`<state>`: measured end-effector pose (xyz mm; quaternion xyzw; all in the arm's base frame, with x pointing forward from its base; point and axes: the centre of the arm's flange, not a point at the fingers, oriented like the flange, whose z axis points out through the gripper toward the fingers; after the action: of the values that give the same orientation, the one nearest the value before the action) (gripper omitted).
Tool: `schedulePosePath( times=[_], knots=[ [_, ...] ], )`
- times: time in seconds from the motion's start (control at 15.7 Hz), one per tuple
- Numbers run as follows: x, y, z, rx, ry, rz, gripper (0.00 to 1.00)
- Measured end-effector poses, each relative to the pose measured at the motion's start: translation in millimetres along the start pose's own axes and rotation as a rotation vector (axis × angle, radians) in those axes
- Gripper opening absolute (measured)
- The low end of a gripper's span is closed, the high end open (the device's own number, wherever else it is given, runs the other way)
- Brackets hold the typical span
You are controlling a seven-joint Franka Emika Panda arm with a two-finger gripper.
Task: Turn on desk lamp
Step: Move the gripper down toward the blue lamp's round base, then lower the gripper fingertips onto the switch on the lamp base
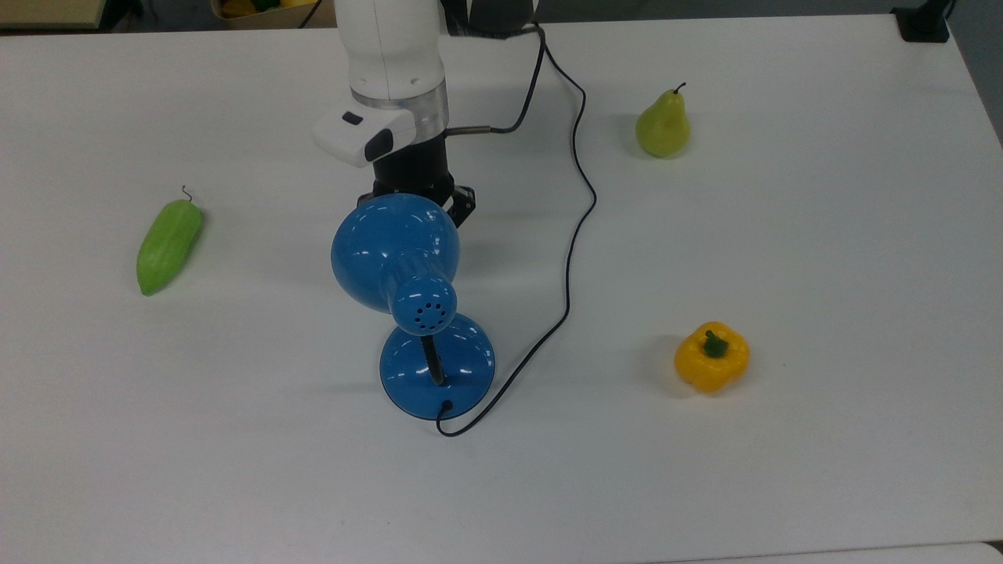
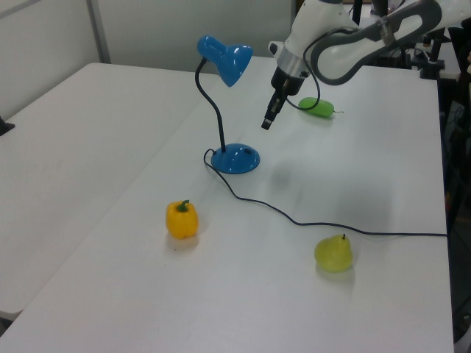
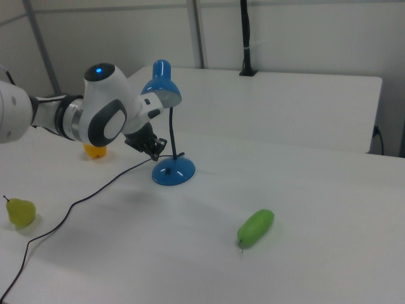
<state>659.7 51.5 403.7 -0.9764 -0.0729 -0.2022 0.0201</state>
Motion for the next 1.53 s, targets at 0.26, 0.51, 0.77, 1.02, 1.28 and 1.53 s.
schedulePosePath(
  times=[0.26,0.51,0.77,1.02,1.28,1.53],
  knots=[
    [-2.7,-0.1,31.9,-0.014,0.071,-0.002,0.01],
    [-6.7,-0.2,52.3,-0.020,0.089,-0.002,0.01],
    [-8.0,-1.1,66.3,-0.027,0.133,-0.005,0.01],
    [-8.3,-2.5,76.0,-0.029,0.145,-0.008,0.01],
    [-2.9,-2.9,74.2,-0.029,0.157,-0.009,0.01],
    [-5.0,-4.0,79.4,-0.028,0.149,-0.010,0.01]
  ],
)
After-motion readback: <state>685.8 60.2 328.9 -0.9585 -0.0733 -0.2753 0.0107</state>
